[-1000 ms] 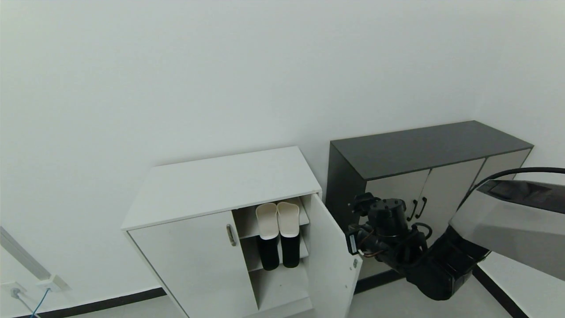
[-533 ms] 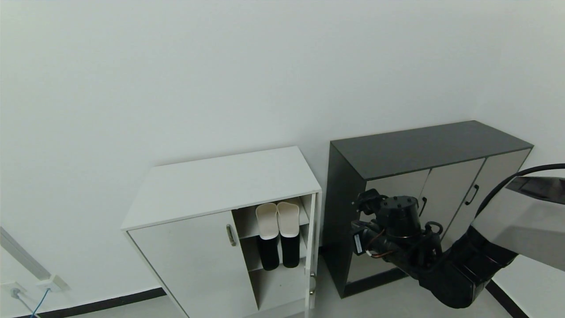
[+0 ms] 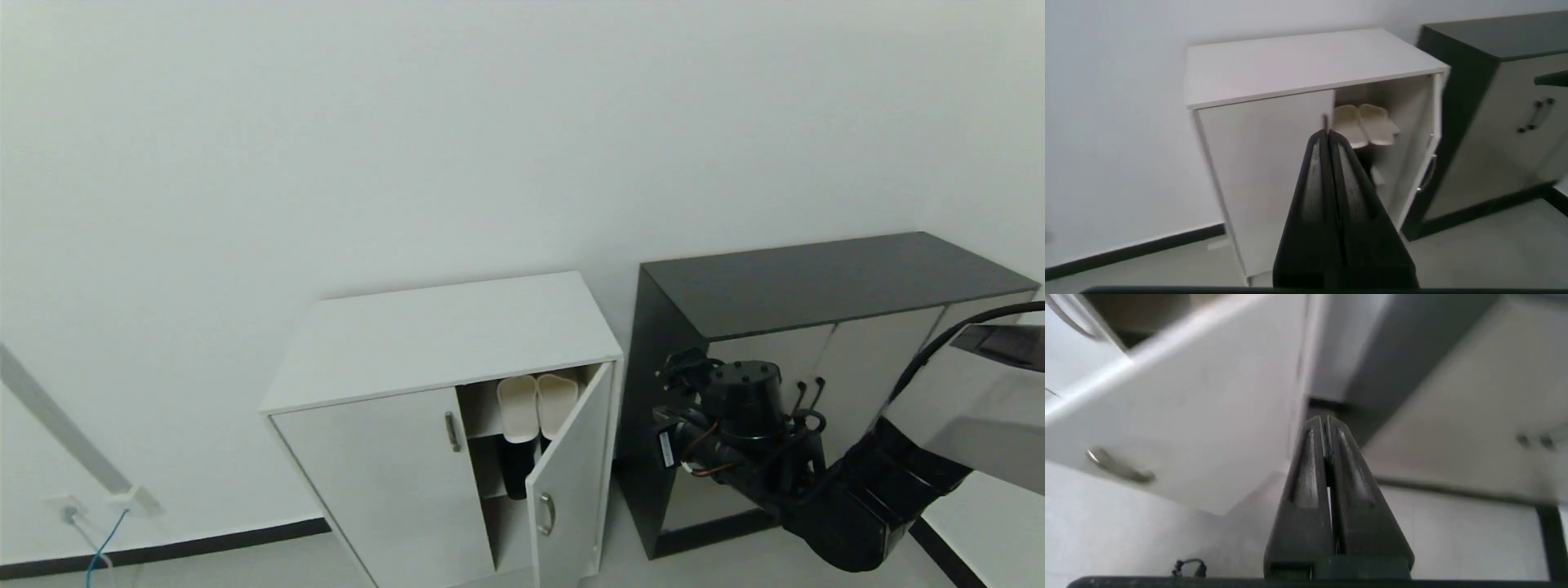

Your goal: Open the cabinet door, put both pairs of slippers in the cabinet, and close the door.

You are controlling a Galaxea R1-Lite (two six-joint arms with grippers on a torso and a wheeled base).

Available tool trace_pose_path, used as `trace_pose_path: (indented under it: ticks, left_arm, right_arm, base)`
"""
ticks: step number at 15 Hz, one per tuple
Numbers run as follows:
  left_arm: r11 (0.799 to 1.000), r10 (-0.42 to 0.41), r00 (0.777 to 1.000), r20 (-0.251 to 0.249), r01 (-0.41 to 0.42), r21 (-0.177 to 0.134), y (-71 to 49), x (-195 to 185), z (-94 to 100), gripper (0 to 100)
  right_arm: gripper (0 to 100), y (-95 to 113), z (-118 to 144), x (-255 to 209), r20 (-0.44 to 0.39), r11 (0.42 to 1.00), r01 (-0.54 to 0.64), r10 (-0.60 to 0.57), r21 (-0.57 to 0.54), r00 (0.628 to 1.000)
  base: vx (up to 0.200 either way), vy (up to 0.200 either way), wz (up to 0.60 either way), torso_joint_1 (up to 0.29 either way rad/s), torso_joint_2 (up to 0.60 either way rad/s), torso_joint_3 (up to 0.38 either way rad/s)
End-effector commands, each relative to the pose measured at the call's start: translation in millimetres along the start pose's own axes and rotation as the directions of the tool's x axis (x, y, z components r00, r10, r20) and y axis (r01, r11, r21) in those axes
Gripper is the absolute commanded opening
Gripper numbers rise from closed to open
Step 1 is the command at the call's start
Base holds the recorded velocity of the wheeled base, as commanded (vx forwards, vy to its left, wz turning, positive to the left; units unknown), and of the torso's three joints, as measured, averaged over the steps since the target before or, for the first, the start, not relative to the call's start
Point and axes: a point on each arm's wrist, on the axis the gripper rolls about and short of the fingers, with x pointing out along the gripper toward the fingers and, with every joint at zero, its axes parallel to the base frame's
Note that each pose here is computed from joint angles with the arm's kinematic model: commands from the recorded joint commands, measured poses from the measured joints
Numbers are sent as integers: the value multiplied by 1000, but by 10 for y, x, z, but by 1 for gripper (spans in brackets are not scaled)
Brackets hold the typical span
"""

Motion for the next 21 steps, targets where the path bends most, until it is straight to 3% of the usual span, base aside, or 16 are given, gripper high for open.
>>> trace_pose_path:
  ticks: [1,10,12,15,17,21]
  left_arm:
    - [1000,1,1000,-1,-1,0,0,1,1,0]
    - [1000,1,1000,-1,-1,0,0,1,1,0]
    - [1000,1,1000,-1,-1,0,0,1,1,0]
    - [1000,1,1000,-1,-1,-2,0,1,1,0]
    - [1000,1,1000,-1,-1,-2,0,1,1,0]
    - [1000,11,1000,-1,-11,-8,3,1,1,0]
  right_arm:
    - [0,9,-7,-13,-3,1000,-5,5,-2,1000]
    - [0,-23,-176,-101,-64,992,-128,127,-10,990]
    - [0,-98,-262,-274,-90,965,-256,251,-51,964]
    - [0,-139,-453,-367,-162,932,-336,313,-140,936]
    - [0,-145,-527,-383,-191,918,-361,329,-166,925]
    - [0,-140,-670,-358,-238,895,-400,352,-198,905]
  base:
    - [0,0,600,27,12,-2]
    - [0,0,0,0,0,0]
    - [0,0,0,0,0,0]
    - [67,0,0,2,2,2]
    - [200,0,0,0,2,0]
    - [0,0,0,0,0,0]
